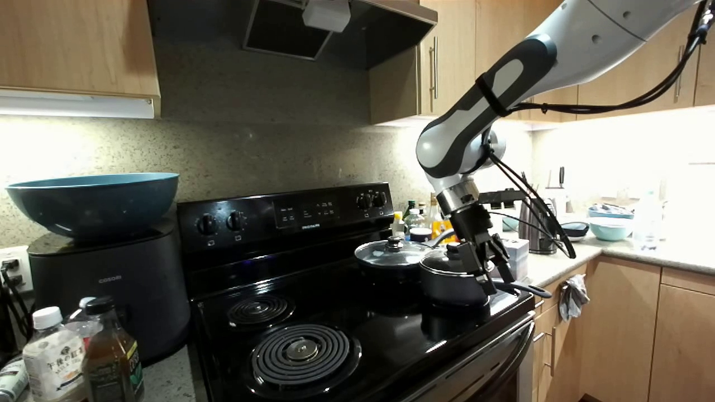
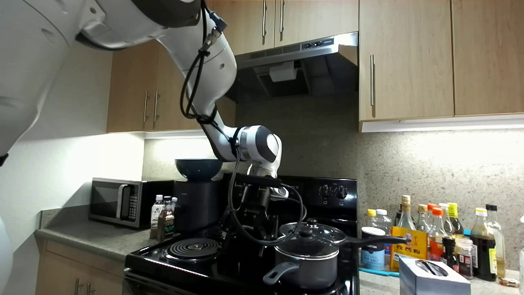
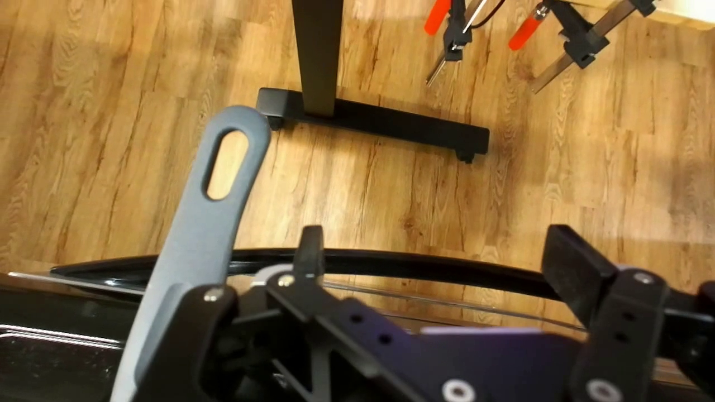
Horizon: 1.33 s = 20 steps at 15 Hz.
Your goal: Twist the handle to the right
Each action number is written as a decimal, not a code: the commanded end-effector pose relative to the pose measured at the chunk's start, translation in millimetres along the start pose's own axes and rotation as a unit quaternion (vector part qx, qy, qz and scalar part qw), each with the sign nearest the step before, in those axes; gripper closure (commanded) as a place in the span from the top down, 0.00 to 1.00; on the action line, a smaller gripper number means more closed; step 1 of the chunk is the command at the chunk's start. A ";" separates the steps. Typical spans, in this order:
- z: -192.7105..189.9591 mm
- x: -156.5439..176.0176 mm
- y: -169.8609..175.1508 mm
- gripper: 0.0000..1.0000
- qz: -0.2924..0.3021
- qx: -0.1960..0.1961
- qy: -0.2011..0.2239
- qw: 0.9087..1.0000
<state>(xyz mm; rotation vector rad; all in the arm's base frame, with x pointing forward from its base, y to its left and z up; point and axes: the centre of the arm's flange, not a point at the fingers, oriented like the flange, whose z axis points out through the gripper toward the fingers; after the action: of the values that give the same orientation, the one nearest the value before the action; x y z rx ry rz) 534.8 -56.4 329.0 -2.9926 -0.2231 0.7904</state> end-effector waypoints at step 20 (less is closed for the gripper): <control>15.4 -40.4 144.7 1.00 0.147 0.030 0.034 0.988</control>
<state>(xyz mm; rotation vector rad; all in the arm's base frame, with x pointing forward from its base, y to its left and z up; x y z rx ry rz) 514.1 -185.1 313.5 -2.9787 0.1505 0.7621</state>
